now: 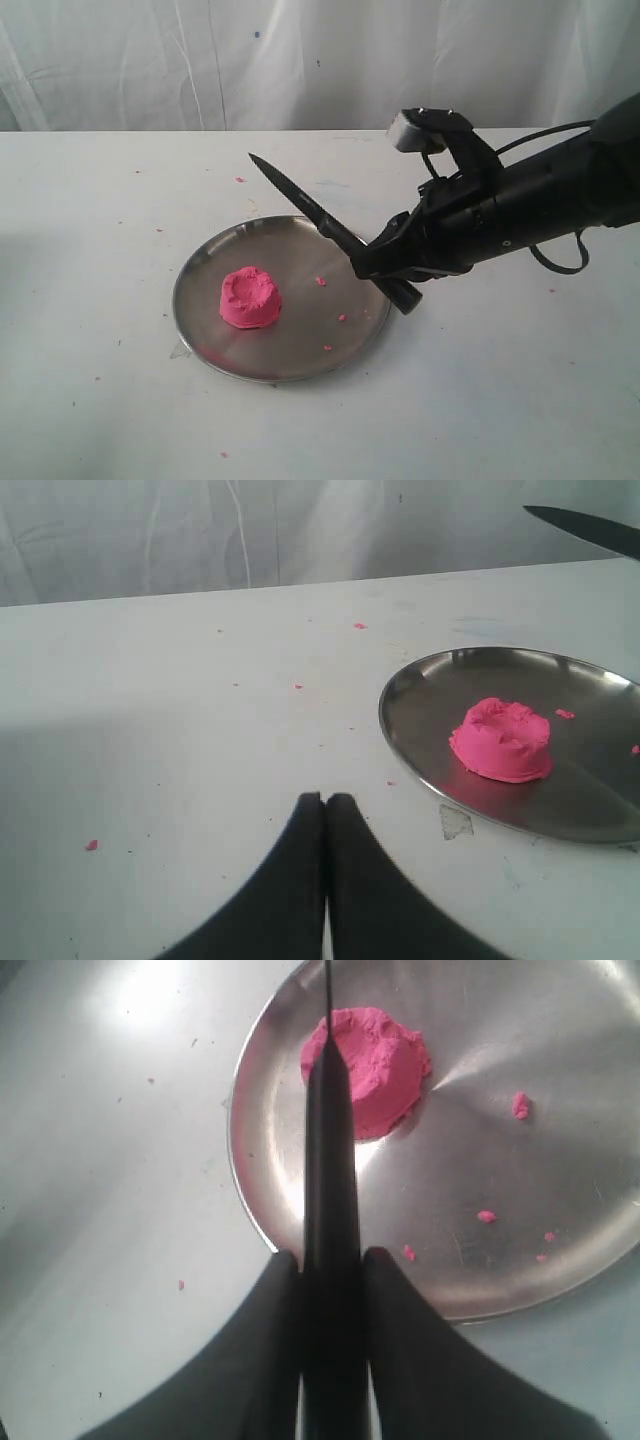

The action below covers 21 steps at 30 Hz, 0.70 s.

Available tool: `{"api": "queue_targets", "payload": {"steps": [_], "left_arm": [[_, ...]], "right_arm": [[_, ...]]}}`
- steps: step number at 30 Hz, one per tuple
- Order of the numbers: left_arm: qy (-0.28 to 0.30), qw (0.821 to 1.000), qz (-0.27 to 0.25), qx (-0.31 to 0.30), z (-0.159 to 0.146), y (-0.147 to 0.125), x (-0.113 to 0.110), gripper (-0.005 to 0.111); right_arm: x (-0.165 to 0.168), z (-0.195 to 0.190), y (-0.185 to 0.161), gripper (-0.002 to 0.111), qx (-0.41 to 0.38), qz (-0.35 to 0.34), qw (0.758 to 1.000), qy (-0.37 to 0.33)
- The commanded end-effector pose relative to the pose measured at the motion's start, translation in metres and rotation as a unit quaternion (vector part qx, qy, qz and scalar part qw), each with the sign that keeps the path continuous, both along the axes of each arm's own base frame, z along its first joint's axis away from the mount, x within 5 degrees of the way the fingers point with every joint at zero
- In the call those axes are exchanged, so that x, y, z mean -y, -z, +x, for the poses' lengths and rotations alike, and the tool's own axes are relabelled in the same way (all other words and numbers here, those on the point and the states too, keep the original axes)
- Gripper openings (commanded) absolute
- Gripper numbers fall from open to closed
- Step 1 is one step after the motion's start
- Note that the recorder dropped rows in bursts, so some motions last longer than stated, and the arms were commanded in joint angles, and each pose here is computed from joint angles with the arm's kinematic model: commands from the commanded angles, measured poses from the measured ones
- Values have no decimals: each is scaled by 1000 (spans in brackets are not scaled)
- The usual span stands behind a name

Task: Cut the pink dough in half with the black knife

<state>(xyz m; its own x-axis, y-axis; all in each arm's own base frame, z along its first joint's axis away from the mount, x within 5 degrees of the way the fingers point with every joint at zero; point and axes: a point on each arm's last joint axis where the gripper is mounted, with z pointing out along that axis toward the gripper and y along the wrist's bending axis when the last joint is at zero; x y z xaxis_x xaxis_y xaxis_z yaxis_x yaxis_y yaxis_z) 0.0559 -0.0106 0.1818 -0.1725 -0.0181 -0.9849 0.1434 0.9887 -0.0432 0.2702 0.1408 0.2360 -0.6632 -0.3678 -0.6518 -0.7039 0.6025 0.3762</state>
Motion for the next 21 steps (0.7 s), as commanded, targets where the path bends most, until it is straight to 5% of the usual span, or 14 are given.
{"api": "queue_targets", "payload": {"steps": [1, 17, 21], "left_arm": [[2, 1000, -2, 8, 0, -3, 0, 0], [0, 1000, -2, 13, 0, -4, 0, 0], [-2, 999, -37, 9, 0, -4, 0, 0]], "right_arm": [[0, -3, -8, 0, 4, 15, 1000, 7], [2, -6, 0, 0, -15, 35, 998, 53], [3, -5, 0, 0, -11, 37, 997, 63]]}}
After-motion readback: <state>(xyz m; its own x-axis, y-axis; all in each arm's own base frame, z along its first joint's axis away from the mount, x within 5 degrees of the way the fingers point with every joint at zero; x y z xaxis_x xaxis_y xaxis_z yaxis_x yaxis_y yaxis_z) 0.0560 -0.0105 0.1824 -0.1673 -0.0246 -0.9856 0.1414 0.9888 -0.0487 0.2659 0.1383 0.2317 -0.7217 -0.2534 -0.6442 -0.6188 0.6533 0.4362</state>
